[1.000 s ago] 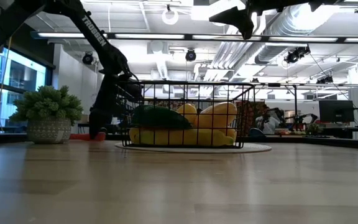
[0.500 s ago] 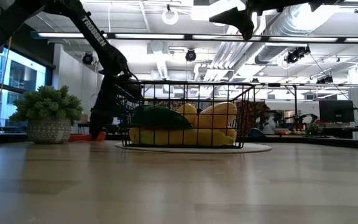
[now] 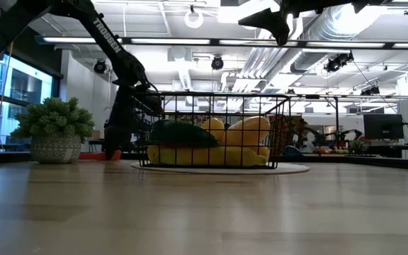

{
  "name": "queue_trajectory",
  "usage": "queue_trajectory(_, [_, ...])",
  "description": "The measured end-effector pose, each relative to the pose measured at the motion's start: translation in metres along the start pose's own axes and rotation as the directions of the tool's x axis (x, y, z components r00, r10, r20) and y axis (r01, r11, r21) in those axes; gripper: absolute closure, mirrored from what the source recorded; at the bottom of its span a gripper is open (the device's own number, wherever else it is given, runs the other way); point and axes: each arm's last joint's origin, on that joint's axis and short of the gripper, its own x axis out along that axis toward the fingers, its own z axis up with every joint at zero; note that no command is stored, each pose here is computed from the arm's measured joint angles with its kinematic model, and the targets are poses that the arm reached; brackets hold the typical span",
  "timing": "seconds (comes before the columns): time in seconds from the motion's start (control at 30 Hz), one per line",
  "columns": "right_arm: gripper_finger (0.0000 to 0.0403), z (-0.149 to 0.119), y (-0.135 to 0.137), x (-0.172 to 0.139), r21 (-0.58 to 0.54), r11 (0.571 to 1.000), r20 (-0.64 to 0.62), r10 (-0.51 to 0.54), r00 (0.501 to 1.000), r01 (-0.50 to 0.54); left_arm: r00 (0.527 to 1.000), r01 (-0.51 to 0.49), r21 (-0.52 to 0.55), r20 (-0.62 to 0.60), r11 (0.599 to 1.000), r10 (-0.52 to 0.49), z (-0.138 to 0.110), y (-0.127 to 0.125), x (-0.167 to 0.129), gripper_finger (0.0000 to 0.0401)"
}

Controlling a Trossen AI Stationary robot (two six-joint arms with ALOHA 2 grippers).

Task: Build produce basket
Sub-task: Put the orange chili pepper into the wire basket

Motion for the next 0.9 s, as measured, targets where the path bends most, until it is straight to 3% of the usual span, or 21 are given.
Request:
queue_trajectory(0.27, [0.0109, 0.000, 0.000, 0.000, 0.000, 1.000, 0.000, 0.000, 1.000, 0.000, 1.000, -0.001, -0.001, 0.002, 1.000, 0.001, 0.000, 0.000, 0.000, 0.0294])
queue_trajectory(0.53, [0.0109, 0.000, 0.000, 0.000, 0.000, 1.000, 0.000, 0.000, 1.000, 0.000, 0.999, -0.011, -0.015, 0.034, 1.000, 0.012, 0.005, 0.004, -0.005, 0.0298])
queue_trajectory(0.67, [0.0109, 0.000, 0.000, 0.000, -0.001, 1.000, 0.000, 0.000, 1.000, 0.000, 0.995, -0.014, -0.056, 0.097, 0.998, 0.019, 0.015, 0.017, -0.033, 0.0294])
queue_trajectory(0.77, [0.0109, 0.000, 0.000, 0.000, -0.012, 1.000, 0.000, 0.000, 1.000, 0.000, 0.973, 0.031, -0.135, 0.231, 0.990, 0.001, 0.019, 0.031, -0.068, 0.0294])
queue_trajectory(0.9, [0.0109, 0.000, 0.000, 0.000, -0.028, 1.000, 0.001, -0.001, 1.000, 0.001, 0.861, 0.164, -0.202, 0.507, 0.966, -0.040, 0.011, 0.045, -0.131, 0.0294])
